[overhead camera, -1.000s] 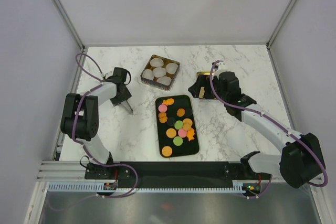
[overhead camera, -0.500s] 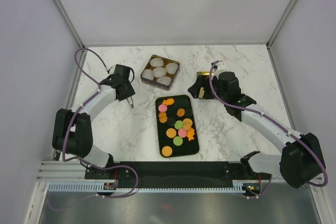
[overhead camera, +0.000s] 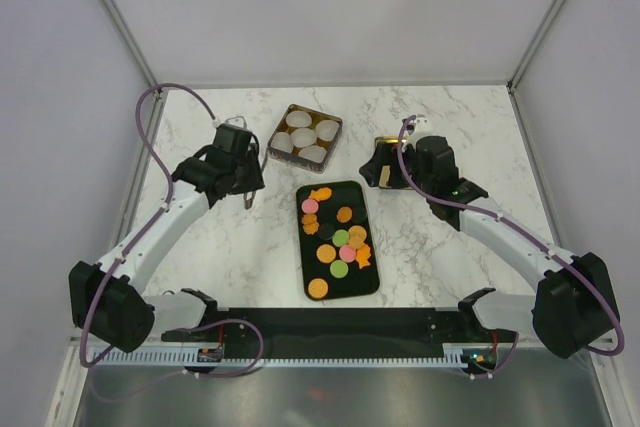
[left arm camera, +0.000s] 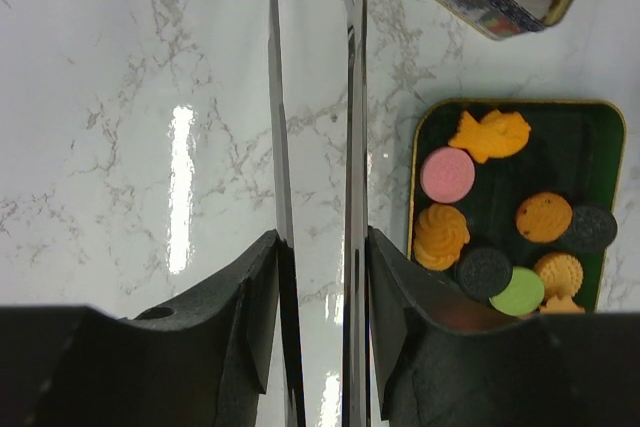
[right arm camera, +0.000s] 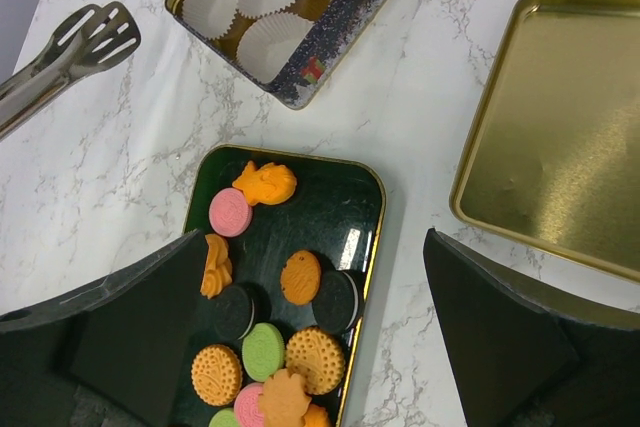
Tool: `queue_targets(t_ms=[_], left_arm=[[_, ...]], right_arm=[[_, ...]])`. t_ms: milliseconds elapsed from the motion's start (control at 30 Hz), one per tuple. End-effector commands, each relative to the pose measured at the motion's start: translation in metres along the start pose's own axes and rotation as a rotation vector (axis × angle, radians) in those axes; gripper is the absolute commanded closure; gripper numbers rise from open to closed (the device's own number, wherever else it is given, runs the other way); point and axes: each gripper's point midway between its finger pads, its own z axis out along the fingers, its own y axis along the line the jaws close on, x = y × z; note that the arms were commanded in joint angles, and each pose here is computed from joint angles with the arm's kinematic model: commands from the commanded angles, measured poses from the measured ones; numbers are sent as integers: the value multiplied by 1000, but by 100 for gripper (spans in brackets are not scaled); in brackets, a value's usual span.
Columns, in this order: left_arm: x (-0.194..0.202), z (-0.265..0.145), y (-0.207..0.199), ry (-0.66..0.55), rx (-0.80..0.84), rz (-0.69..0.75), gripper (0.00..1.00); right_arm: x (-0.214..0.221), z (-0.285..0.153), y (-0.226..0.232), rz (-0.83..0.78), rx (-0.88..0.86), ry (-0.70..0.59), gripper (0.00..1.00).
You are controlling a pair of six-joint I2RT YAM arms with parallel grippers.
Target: Pack the cookies
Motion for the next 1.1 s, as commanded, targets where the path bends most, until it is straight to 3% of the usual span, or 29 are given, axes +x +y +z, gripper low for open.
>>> queue_targets(t_ms=[0, 533, 1067], left_arm=[[-1, -34, -17, 8, 95, 127, 55], [63, -86, -63, 152, 314, 362, 57], [91, -79, -73, 251, 332, 462, 50]], right_arm=[[-23, 0, 2, -36, 18, -61, 2], [-20, 7, -13, -77, 92, -40, 2], [-18, 7, -14, -82, 92, -28, 2]])
